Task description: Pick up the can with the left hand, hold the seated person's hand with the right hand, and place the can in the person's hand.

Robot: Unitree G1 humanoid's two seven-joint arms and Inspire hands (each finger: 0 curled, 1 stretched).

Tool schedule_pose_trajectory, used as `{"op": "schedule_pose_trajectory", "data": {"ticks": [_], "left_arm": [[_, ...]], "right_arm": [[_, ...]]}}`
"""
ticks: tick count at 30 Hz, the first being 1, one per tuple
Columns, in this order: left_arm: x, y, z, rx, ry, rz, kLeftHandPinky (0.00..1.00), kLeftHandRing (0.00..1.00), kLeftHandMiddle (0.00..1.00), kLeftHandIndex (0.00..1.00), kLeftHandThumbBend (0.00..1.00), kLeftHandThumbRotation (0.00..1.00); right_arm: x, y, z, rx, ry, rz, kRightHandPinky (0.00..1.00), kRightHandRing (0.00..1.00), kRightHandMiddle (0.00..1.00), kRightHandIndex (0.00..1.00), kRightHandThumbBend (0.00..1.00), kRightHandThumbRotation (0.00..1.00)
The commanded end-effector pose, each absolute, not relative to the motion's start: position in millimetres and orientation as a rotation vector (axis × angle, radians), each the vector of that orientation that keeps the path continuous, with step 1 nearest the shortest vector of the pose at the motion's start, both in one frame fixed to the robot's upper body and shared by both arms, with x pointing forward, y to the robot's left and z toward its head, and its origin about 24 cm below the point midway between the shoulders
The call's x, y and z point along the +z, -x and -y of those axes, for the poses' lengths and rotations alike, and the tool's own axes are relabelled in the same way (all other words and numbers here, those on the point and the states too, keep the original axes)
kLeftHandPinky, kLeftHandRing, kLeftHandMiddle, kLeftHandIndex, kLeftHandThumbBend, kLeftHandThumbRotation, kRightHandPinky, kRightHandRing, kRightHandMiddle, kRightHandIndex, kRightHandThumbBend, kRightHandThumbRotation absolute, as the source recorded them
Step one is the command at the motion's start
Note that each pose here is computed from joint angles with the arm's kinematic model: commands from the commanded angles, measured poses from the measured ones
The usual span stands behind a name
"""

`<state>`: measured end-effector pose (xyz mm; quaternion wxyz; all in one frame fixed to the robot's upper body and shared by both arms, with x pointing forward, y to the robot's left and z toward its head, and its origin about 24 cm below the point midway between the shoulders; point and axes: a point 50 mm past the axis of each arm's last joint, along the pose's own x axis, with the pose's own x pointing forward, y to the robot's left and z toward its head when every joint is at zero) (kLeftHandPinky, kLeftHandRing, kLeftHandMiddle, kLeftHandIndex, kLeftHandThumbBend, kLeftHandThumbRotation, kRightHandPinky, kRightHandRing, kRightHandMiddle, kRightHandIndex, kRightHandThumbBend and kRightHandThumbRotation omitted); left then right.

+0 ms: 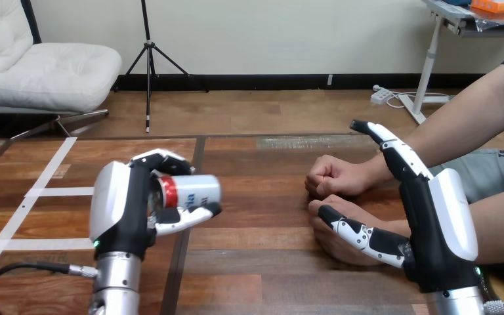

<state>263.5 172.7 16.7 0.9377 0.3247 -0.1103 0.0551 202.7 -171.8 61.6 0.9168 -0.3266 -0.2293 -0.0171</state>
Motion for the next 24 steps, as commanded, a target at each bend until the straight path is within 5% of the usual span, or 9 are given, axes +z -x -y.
{"op": "schedule_pose_trajectory", "data": {"ticks": [1, 24], "left_arm": [[49, -270, -162, 0.115, -0.617, 0.39, 0.34, 0.39, 0.44, 0.46, 0.74, 0.0], [60, -251, -143, 0.031, -0.563, 0.479, 0.33, 0.39, 0.44, 0.45, 0.71, 0.0]], "right_arm": [[86, -213, 174, -0.044, 0.709, 0.583, 0.87, 0.9, 0.89, 0.87, 0.69, 0.0], [105, -222, 198, 0.068, 1.186, 0.405, 1.0, 0.98, 0.94, 0.9, 0.78, 0.04]]}}
